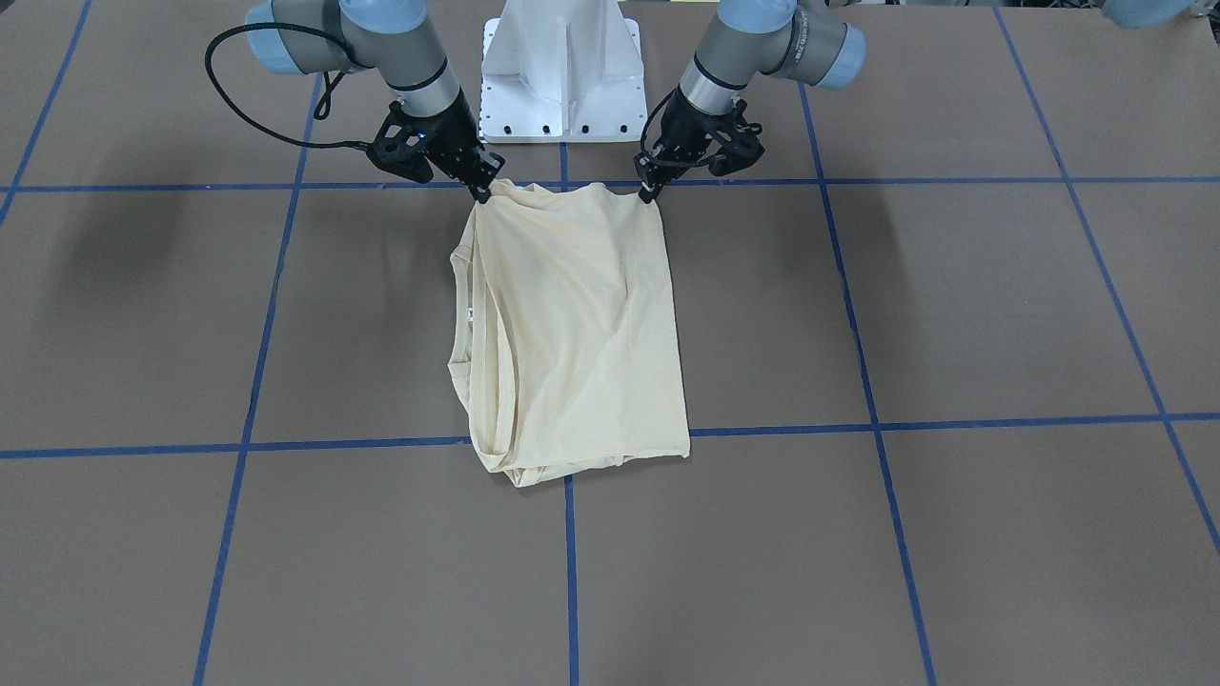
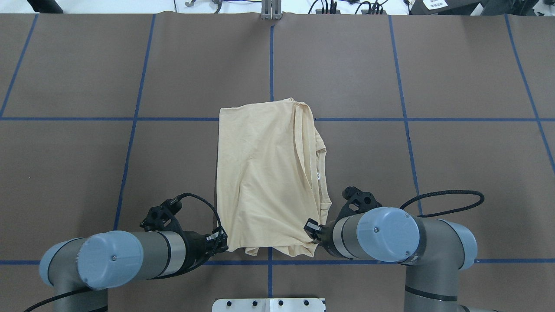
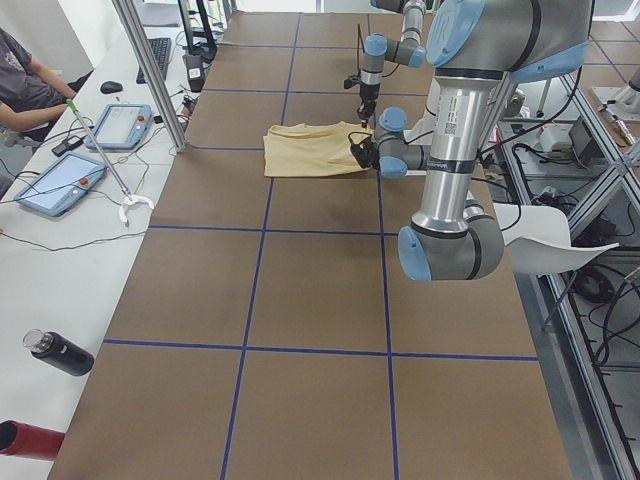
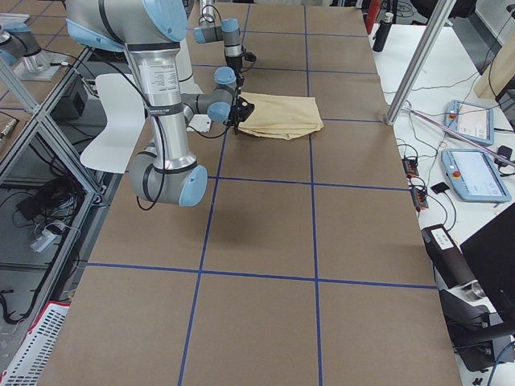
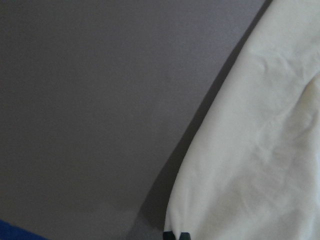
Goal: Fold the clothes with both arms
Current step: 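Grasp the near edge with both grippers and fold it away from the robot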
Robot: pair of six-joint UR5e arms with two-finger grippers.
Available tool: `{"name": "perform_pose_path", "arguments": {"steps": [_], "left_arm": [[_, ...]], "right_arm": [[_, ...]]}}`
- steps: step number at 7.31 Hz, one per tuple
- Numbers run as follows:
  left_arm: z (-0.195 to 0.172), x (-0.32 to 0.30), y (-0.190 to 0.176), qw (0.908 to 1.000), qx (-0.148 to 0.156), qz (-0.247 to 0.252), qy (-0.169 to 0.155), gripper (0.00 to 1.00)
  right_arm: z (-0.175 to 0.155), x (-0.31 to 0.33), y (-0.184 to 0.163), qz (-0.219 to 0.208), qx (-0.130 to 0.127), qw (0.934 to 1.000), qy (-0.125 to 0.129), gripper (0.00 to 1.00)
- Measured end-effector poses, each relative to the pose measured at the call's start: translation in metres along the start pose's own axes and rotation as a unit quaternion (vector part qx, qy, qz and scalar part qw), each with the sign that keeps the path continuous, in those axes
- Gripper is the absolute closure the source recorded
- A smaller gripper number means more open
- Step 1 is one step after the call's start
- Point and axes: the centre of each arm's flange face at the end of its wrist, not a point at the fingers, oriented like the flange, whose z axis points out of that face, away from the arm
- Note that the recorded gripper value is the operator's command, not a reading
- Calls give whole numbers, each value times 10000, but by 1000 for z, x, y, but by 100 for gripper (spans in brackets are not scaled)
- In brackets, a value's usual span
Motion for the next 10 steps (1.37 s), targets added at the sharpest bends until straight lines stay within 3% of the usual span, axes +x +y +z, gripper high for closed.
{"name": "perform_pose_path", "arguments": {"steps": [2, 3, 5, 6, 8, 10], "left_arm": [[-49, 11, 9, 9991, -363, 7, 228, 100], [-69, 24, -2, 9988, -313, -9, 378, 100], [-92, 68, -74, 9981, 213, 64, 582, 100], [-88, 91, -115, 9972, 454, 40, 592, 100], [-68, 124, -173, 9950, 819, -98, 561, 100], [-42, 139, -211, 9930, 996, -174, 615, 100]], "right_arm": [[-44, 1, 5, 421, -164, 9985, -312, 100], [-70, -6, 2, 774, -219, 9952, -558, 100], [-98, -49, -46, 1478, -50, 9838, -1017, 100], [-93, -79, -85, 1739, 47, 9794, -1023, 100], [-74, -130, -164, 2181, 35, 9733, -714, 100], [-49, -167, -207, 2390, 126, 9698, -467, 100]]}}
